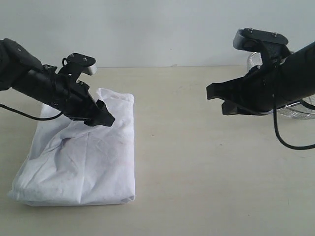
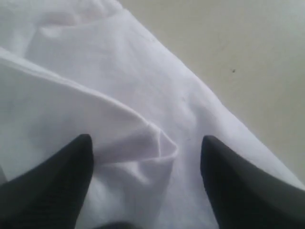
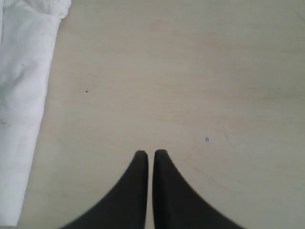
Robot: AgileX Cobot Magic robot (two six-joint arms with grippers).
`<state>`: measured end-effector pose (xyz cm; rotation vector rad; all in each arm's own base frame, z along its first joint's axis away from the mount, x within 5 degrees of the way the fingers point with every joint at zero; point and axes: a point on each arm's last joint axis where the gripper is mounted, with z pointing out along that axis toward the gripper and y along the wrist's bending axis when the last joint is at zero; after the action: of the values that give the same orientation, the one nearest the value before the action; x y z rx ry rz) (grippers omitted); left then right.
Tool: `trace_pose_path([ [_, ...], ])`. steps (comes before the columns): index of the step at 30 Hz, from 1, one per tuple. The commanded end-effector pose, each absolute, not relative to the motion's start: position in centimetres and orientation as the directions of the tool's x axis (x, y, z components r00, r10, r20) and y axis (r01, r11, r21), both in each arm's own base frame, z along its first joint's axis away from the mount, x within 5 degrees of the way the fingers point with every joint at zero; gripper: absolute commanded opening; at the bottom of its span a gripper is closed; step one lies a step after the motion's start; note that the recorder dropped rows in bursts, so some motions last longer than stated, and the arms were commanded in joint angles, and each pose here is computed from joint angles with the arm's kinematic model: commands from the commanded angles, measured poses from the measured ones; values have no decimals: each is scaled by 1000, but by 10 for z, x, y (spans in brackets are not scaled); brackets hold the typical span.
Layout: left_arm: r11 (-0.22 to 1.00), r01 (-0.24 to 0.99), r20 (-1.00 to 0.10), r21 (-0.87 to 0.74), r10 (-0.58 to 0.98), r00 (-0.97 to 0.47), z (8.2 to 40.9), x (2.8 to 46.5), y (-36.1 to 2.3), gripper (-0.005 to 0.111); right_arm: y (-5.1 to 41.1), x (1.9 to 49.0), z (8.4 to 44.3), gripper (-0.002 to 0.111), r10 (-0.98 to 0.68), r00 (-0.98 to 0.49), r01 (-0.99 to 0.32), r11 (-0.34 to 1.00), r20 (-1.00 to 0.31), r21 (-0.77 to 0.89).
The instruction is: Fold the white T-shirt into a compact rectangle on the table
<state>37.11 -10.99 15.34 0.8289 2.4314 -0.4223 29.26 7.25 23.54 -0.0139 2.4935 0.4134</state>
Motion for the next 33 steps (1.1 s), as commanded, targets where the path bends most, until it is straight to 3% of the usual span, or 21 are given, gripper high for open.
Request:
trace_pose_path([
  [1,761,646,-568,-59,506,-649,152,373,-108,61,70,291,238,0,76,-811,-111,953,-580,281],
  [7,751,659,-564,-36,529,-634,152,373,-107,49,70,292,238,0,79,-805,-110,954,-589,279],
  [9,739,673,-553,-27,550,-626,151,372,-107,35,70,292,238,0,81,-801,-109,954,-593,278],
  [12,729,684,-551,-25,561,-618,151,372,-107,5,70,292,238,0,81,-801,-109,954,-593,278],
  [15,707,707,-543,14,600,-588,154,371,-105,5,70,292,238,0,81,-801,-109,954,-593,278],
  [22,744,657,-615,117,574,-540,199,371,-85,5,69,292,238,0,81,-802,-109,954,-592,278],
  [33,820,560,-610,119,506,-611,200,378,-41,5,70,291,237,0,78,-808,-110,954,-584,280],
])
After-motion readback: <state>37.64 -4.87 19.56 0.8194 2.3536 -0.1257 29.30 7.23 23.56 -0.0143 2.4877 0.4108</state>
